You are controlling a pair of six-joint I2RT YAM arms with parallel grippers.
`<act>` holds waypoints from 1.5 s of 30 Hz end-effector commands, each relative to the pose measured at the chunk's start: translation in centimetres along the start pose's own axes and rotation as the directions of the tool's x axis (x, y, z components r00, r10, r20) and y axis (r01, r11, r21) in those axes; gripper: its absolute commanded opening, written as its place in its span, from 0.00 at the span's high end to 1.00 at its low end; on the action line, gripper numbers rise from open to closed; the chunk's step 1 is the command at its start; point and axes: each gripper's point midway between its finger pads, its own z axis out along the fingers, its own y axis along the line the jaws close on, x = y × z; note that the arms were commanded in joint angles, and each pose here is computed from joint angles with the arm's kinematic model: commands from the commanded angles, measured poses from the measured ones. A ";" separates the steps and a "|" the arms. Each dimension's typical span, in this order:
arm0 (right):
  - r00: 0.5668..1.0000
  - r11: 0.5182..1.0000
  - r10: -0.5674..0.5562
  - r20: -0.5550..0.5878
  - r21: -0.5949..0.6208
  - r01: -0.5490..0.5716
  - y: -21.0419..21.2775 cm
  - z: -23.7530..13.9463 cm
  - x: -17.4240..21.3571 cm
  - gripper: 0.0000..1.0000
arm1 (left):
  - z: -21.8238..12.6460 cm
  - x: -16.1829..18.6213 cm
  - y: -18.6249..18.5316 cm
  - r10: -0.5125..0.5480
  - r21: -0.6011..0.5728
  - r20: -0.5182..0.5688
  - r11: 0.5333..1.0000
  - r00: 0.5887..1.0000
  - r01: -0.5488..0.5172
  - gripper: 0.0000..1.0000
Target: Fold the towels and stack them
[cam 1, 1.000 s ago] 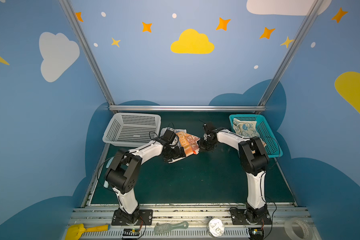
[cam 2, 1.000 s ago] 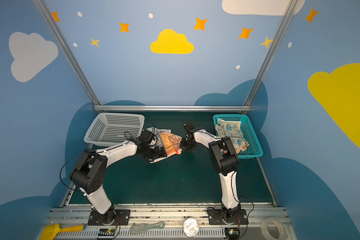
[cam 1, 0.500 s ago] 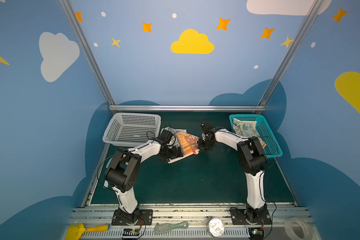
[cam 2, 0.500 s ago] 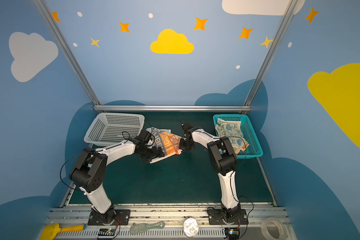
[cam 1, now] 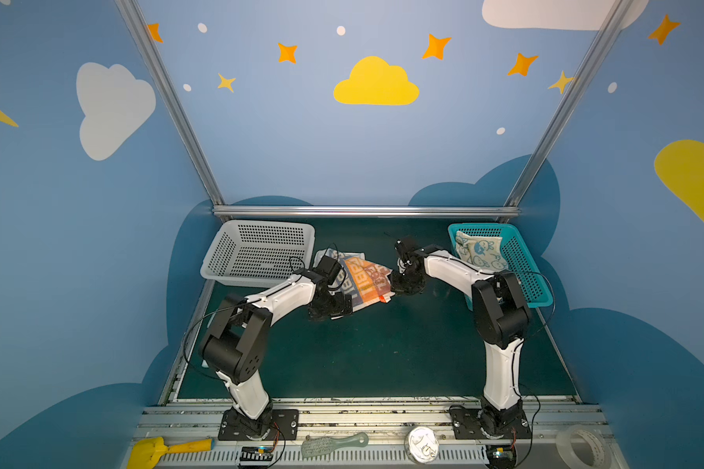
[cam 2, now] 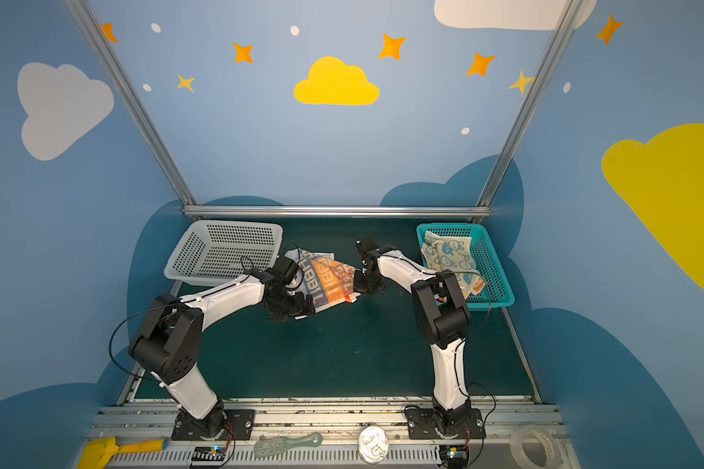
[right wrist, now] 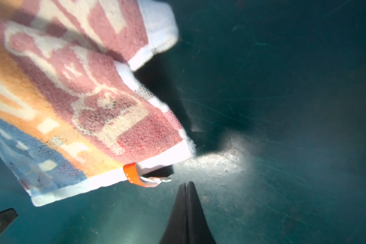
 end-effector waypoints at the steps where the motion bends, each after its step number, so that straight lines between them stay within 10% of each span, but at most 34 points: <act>1: 1.000 1.000 -0.018 0.003 -0.005 0.018 0.5 -1.1 0.2 1.00 | 0.4 0.6 1.3 0.027 -0.088 -0.025 0.996 0.999 -0.029 0.05; 32: 0.995 0.990 -0.102 0.001 -0.099 0.102 0.9 -1.8 0.5 0.21 | 5.6 -0.3 4.0 0.105 -0.322 -0.104 0.937 0.989 -0.133 0.66; 45: 0.991 0.986 -0.129 -0.043 -0.113 0.124 0.5 -0.4 -0.6 0.15 | 5.9 0.0 4.4 0.106 -0.336 -0.116 0.932 0.988 -0.139 0.95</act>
